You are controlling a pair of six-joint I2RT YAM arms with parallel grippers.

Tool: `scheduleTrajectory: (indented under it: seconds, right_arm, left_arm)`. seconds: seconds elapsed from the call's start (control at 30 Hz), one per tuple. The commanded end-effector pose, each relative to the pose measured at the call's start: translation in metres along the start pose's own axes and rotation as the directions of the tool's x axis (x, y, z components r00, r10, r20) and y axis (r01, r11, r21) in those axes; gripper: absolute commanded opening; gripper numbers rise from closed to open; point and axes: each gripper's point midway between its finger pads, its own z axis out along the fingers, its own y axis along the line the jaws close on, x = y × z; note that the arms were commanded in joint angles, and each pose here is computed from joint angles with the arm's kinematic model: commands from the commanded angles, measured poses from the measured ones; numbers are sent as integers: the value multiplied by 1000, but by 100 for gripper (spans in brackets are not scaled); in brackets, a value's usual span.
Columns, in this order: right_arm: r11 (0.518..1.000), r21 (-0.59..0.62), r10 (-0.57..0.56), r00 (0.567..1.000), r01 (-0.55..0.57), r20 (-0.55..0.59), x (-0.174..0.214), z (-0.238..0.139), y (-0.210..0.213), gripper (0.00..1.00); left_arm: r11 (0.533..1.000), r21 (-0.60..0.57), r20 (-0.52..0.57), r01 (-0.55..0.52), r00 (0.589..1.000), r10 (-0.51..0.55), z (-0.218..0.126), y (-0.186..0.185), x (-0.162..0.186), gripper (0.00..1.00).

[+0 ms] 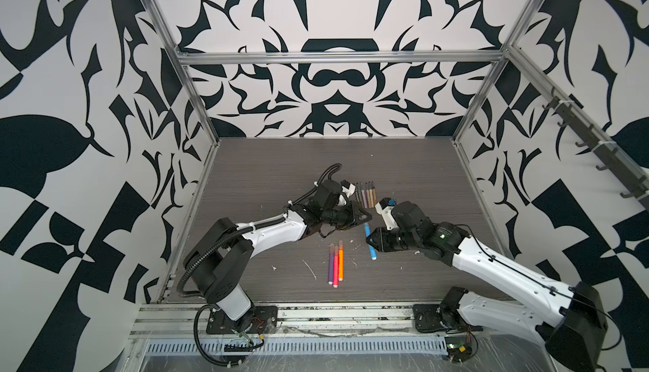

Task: Open the pen caps
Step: 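Pull the blue marker from the cap with the right gripper while the left withdraws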

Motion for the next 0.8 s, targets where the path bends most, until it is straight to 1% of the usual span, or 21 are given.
scheduleTrajectory:
  seconds: [0.0,0.13,0.17,0.2,0.23,0.33,0.37,0.43,0.53,0.57,0.6,0.67,0.77]
  right_arm:
    - [999,-38,-18,1000,19,25,-11,-1,10,31]
    - [999,-50,-12,1000,13,15,-9,2,9,30]
    - [998,-54,-10,1000,10,13,-8,2,9,24]
    - [998,-59,-9,1000,9,11,-8,3,9,10]
    - [998,-62,-7,1000,8,7,-7,3,9,0]
    - [998,-55,14,1000,-15,-21,5,5,2,0]
    - [997,-67,36,999,-38,-32,12,7,0,0]
    - [989,-111,89,995,-94,-50,30,11,-1,0]
    - [979,-140,139,988,-147,-64,58,15,-5,0]
    - [977,-141,150,987,-158,-64,66,14,-8,0]
    - [975,-149,157,986,-165,-65,70,13,-9,0]
    - [974,-152,159,986,-166,-59,73,7,-12,0]
    - [983,-119,135,991,-136,-17,64,-4,-18,0]
  left_arm:
    - [997,59,24,-45,999,43,-8,-26,-5,0]
    - [996,72,21,-46,999,45,-8,-31,-6,0]
    - [996,77,20,-49,999,48,-8,-33,-6,0]
    - [996,77,17,-49,999,48,-8,-32,-6,0]
    - [996,71,20,-51,999,50,-8,-31,-7,0]
    - [997,41,35,-68,997,66,-11,-24,-21,0]
    - [997,26,53,-76,996,75,-15,-19,-34,0]
    - [995,-29,91,-91,992,93,-31,-6,-69,0]
    - [980,-168,209,-103,968,138,-77,21,-142,0]
    - [979,-187,241,-85,962,129,-90,28,-161,0]
    - [983,-169,259,-66,960,109,-98,30,-175,0]
    - [992,-118,267,-53,960,83,-102,26,-186,0]
    - [989,-137,264,-48,961,83,-99,35,-181,0]
